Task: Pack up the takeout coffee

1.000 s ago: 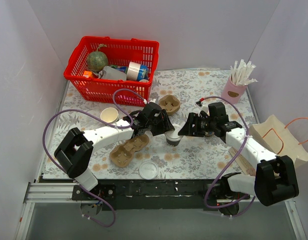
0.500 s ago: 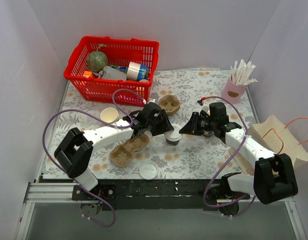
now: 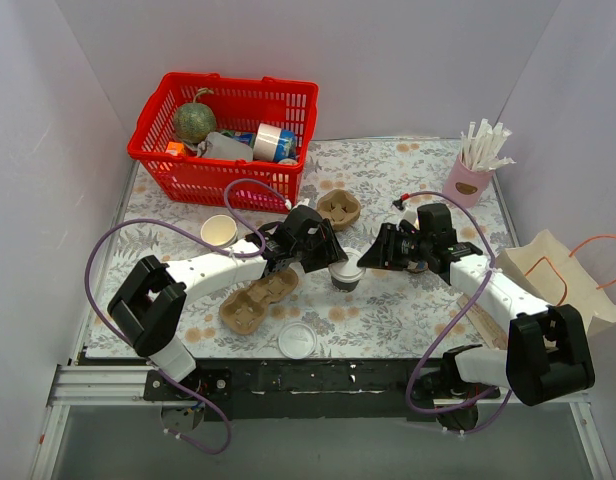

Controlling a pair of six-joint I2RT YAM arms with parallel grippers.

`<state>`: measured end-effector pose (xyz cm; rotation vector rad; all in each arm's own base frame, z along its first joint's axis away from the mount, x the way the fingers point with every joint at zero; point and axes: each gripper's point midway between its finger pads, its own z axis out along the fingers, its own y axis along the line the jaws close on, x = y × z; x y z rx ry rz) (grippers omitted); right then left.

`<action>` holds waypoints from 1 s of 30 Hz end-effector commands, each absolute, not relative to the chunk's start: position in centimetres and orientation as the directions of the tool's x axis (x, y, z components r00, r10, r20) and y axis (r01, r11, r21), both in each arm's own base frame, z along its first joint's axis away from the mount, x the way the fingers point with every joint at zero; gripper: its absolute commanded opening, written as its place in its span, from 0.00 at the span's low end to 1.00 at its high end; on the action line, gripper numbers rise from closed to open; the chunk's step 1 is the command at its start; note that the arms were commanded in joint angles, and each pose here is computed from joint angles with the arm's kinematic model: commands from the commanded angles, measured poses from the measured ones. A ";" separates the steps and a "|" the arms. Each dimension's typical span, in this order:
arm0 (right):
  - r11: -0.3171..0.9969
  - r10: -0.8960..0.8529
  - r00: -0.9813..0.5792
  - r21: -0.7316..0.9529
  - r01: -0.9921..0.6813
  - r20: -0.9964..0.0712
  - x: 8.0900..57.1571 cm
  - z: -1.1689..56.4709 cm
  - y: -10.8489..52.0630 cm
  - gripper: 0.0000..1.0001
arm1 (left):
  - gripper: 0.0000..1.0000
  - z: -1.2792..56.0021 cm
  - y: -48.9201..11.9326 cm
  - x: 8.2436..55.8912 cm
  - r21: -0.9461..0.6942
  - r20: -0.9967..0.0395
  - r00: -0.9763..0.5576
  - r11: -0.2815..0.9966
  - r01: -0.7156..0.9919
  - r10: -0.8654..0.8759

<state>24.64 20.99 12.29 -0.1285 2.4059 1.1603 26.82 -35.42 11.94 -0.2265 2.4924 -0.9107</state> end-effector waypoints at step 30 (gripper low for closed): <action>0.558 0.112 -0.911 0.784 -0.273 -0.397 23.1 11.5 22.1 0.10 | 0.51 8.6 -33.3 23.9 -0.625 -0.258 -0.881 0.764 -0.161 -0.398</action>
